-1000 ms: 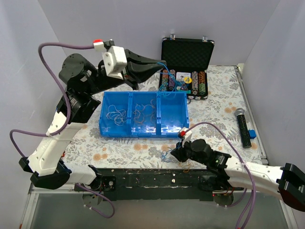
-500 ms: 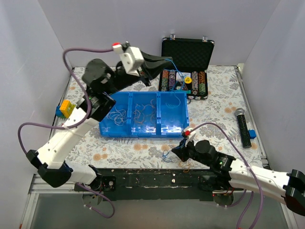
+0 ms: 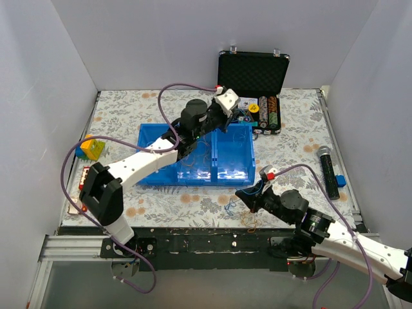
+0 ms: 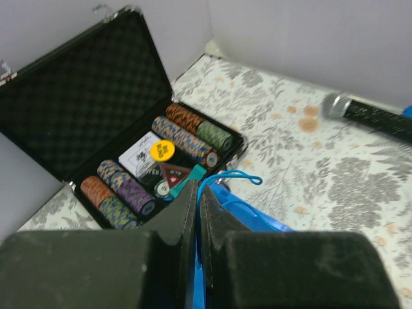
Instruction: Untangle the cables
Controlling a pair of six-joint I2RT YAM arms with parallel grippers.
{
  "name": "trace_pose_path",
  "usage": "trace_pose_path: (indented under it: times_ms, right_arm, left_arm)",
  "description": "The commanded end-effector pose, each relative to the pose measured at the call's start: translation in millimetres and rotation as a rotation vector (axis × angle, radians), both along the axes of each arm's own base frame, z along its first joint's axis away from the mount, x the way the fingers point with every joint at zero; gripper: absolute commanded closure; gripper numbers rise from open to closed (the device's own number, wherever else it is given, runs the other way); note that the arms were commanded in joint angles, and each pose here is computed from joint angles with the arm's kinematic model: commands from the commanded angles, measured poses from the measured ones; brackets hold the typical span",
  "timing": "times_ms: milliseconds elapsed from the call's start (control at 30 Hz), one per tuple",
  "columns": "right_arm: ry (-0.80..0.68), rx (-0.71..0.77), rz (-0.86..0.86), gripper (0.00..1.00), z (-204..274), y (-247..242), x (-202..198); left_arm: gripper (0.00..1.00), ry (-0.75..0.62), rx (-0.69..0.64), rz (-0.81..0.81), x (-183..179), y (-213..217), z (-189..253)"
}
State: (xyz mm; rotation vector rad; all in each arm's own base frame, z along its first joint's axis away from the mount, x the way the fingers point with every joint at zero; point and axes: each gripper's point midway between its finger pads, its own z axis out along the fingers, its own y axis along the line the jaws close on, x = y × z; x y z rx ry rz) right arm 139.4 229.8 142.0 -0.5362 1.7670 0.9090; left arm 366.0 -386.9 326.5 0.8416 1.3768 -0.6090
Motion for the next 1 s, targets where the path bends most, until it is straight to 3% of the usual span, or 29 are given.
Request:
trace_pose_path:
  times_ms: [0, 233, 300, 367, 500, 600, 800, 967]
  right_arm:
    - [-0.091, 0.085, -0.041, 0.98, 53.7, -3.3, 8.2]
    - [-0.149, 0.134, -0.090, 0.98, 92.1, -9.9, 15.4]
    - [-0.170, 0.153, -0.106, 0.98, 106.7, -11.2, 18.2]
    - [-0.199, 0.184, -0.107, 0.98, 124.4, -9.8, 19.3]
    - [-0.252, 0.196, -0.101, 0.98, 156.4, -3.1, 23.9]
    - [-0.306, 0.191, -0.099, 0.99, 183.0, 4.2, 30.0]
    - [-0.419, 0.126, -0.161, 0.99, 221.4, 10.3, 51.1]
    - [-0.480, 0.056, -0.191, 0.99, 233.4, 22.6, 70.0]
  left_arm:
    - [1.00, -0.050, 0.056, 0.113, 25.4, 7.2, -20.4]
    - [0.99, 0.022, 0.157, 0.098, 23.7, 5.1, -73.9]
    - [0.74, 0.052, 0.191, 0.090, 20.0, 7.4, -87.9]
    - [0.36, 0.070, 0.206, 0.064, 14.0, 7.1, -92.4]
    - [0.20, 0.064, 0.175, 0.044, 5.7, 8.0, -74.9]
    - [0.02, 0.034, 0.132, 0.034, -0.3, 10.4, -47.5]
    - [0.02, 0.005, 0.055, 0.114, -5.8, 36.1, -3.9]
    - [0.02, -0.009, -0.095, 0.399, 8.8, 98.8, 36.4]
